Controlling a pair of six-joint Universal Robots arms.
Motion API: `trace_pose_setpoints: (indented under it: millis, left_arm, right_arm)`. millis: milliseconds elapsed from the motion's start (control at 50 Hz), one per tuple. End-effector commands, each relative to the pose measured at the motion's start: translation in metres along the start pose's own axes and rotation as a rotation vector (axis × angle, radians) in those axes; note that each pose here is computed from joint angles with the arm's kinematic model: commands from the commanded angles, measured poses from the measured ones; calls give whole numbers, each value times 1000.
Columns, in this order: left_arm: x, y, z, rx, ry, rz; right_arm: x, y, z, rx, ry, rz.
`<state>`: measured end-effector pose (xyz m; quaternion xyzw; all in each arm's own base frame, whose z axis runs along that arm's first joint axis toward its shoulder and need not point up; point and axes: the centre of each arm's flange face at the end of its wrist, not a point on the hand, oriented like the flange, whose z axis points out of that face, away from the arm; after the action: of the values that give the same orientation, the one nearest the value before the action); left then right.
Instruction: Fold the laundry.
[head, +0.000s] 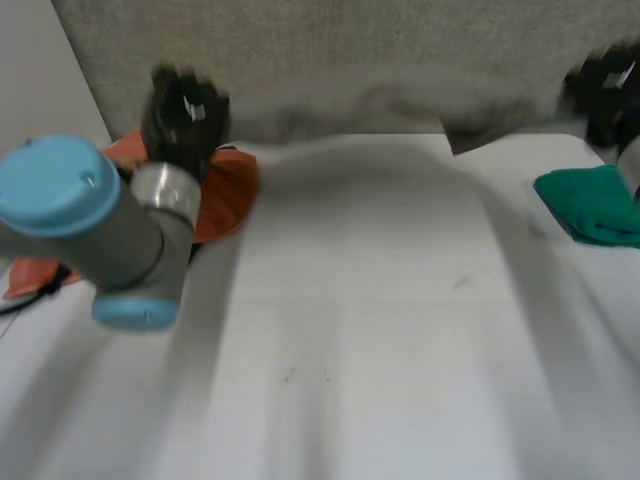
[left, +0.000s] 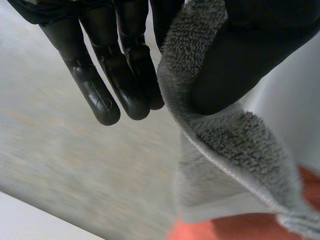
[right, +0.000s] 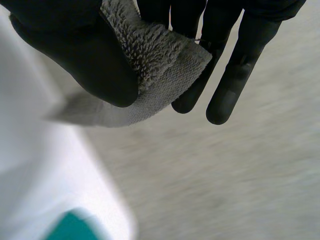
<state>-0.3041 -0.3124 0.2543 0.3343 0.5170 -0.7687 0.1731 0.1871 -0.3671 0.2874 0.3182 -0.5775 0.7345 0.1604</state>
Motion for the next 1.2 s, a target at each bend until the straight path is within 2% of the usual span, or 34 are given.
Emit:
trace_pose_setpoints:
  millis: [20,60,160,340,420,520,580,720,760,860,1100,1200]
  left_arm:
    - [47,46,-53,-161,205,1]
    - [56,55,-64,-188,251,6]
    - [72,70,-78,-234,319,10]
    - [55,64,-93,-255,318,-11]
    - [40,65,-96,-285,281,-83]
    - [15,74,-99,-368,223,-226]
    - [10,80,-102,-426,220,-298]
    - [3,99,-109,-556,266,-561]
    - [2,102,-107,-556,273,-593]
    - [4,106,-103,-546,301,-620]
    - [36,134,-80,-599,342,-614]
    - [35,141,-70,-599,296,-595]
  right_arm:
    - [-71,65,-38,-259,-331,90]
    - [-85,80,-49,-330,-396,116]
    - [-89,93,-56,-376,-421,130]
    - [-85,97,-55,-387,-409,138]
    - [-84,99,-55,-391,-406,138]
    - [-82,103,-57,-403,-406,145]
    - [-82,103,-57,-398,-412,149]
    - [-83,105,-59,-404,-416,152]
    - [-83,105,-59,-404,-416,153]
    - [-84,105,-59,-406,-418,153]
    - [-86,106,-62,-409,-421,153]
    - [-87,107,-63,-412,-423,153]
